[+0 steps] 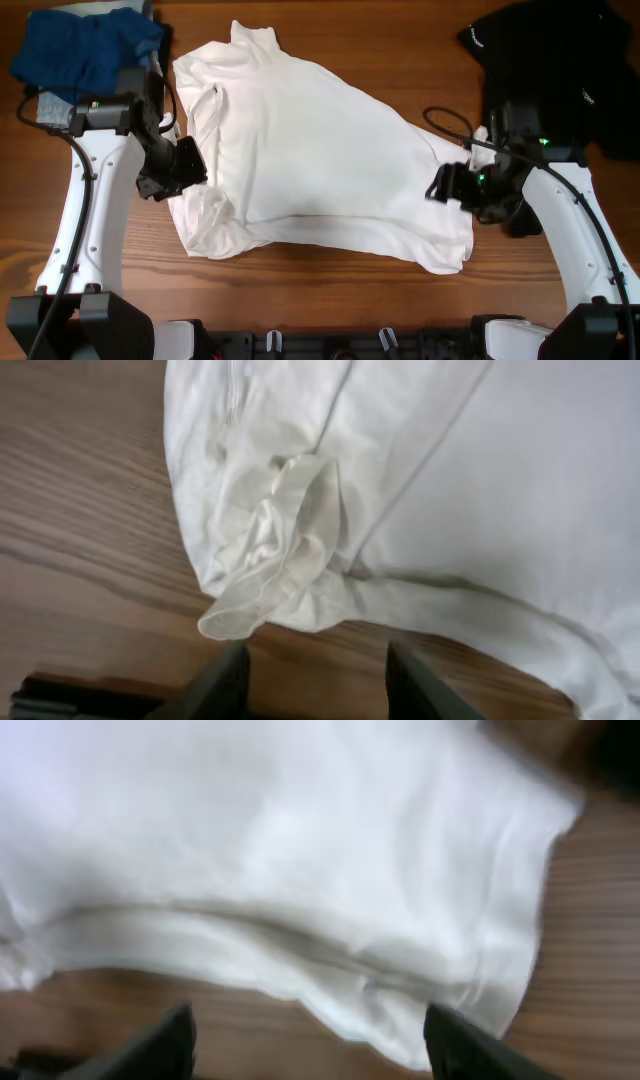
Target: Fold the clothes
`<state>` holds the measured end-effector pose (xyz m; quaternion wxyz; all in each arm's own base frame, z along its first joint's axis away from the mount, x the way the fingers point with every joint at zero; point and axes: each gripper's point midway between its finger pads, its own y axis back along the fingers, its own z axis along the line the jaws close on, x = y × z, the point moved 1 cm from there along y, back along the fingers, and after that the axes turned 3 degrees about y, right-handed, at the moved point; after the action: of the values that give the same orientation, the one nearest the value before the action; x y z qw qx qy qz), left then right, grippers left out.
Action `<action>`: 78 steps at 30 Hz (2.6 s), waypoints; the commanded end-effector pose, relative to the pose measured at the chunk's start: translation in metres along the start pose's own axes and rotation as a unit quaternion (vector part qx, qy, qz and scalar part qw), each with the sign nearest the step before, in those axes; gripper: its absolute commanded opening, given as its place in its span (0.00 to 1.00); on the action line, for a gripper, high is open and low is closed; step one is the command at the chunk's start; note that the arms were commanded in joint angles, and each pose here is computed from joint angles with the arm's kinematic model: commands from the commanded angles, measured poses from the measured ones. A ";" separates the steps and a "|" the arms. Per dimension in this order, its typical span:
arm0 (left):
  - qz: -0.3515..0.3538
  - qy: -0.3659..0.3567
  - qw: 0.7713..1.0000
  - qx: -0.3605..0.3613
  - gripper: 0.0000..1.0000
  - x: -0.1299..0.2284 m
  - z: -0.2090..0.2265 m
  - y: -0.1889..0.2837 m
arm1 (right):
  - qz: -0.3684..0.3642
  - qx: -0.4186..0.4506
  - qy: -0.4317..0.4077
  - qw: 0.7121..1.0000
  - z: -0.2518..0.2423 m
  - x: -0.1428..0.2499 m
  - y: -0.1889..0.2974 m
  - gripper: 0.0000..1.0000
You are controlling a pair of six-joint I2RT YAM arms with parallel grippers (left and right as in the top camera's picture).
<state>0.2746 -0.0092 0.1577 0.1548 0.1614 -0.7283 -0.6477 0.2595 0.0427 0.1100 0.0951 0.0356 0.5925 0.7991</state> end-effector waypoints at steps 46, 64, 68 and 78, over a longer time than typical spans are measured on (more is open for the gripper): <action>-0.070 -0.005 0.997 0.029 0.50 -0.030 -0.014 0.005 | -0.510 0.004 0.026 0.860 -0.012 -0.301 0.045 0.04; -0.158 0.005 0.986 0.055 0.61 -0.052 -0.008 0.053 | -0.466 -0.056 0.055 0.881 0.039 -0.178 0.173 1.00; -0.067 0.015 0.996 0.060 0.61 -0.005 -0.003 0.046 | -0.407 -0.099 0.067 0.905 0.054 -0.117 0.180 1.00; 0.055 -0.021 0.998 0.037 0.72 0.056 -0.018 -0.037 | -0.253 -0.069 0.010 0.965 0.025 -0.096 0.094 1.00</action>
<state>0.2352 -0.0338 0.1410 0.1838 0.1382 -0.7520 -0.6177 0.3437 0.0197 0.2377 0.3149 -0.1582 0.5227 0.7762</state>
